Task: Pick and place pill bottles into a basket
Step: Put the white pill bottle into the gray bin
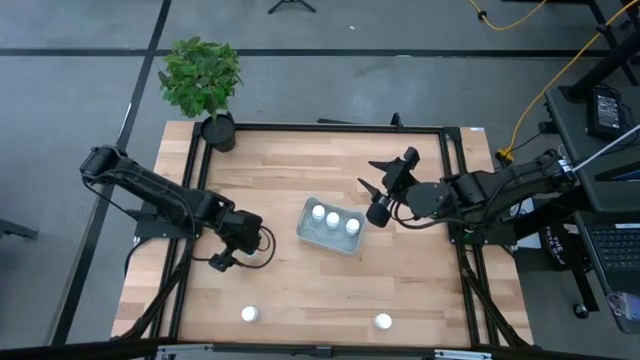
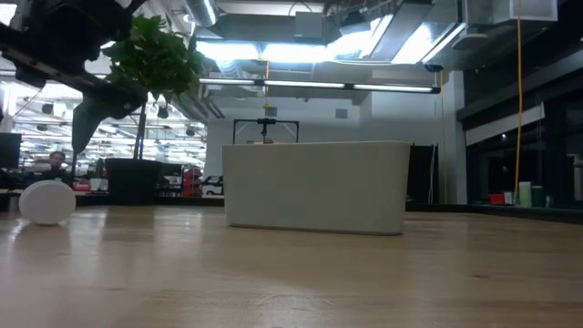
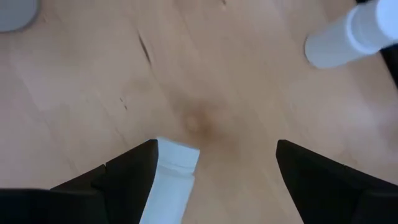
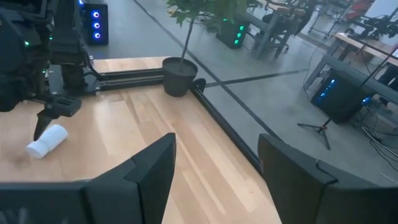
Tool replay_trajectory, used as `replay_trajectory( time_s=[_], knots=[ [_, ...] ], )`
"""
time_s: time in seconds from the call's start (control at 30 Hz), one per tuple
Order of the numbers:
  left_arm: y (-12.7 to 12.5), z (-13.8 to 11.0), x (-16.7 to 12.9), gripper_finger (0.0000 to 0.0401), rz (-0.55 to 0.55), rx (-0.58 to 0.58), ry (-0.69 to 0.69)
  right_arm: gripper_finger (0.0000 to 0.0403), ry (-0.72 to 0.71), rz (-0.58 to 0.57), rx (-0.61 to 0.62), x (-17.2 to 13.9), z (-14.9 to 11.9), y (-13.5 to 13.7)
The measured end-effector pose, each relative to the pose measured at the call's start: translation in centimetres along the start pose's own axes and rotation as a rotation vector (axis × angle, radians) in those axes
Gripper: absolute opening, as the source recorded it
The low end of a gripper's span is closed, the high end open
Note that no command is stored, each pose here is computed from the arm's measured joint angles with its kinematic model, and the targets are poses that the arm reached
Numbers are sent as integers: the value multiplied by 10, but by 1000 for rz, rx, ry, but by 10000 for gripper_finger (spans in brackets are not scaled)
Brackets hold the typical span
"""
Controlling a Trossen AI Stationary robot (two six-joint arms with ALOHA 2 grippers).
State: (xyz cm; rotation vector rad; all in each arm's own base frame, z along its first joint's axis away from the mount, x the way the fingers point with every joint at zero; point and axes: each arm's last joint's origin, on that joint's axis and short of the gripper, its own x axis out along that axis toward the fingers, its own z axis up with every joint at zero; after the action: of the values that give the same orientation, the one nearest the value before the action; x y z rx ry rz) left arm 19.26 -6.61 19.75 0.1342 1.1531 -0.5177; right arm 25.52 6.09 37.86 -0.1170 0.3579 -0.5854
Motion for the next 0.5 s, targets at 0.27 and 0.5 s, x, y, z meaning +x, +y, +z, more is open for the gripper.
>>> replay_trajectory(
  time_s=[0.27,0.5],
  knots=[
    [-5,0,3,322,-39,260,11,229,27,20,-37,-4,-4,2],
    [5,4,14,322,35,374,35,229,36,33,-42,-4,-5,3]
  ],
)
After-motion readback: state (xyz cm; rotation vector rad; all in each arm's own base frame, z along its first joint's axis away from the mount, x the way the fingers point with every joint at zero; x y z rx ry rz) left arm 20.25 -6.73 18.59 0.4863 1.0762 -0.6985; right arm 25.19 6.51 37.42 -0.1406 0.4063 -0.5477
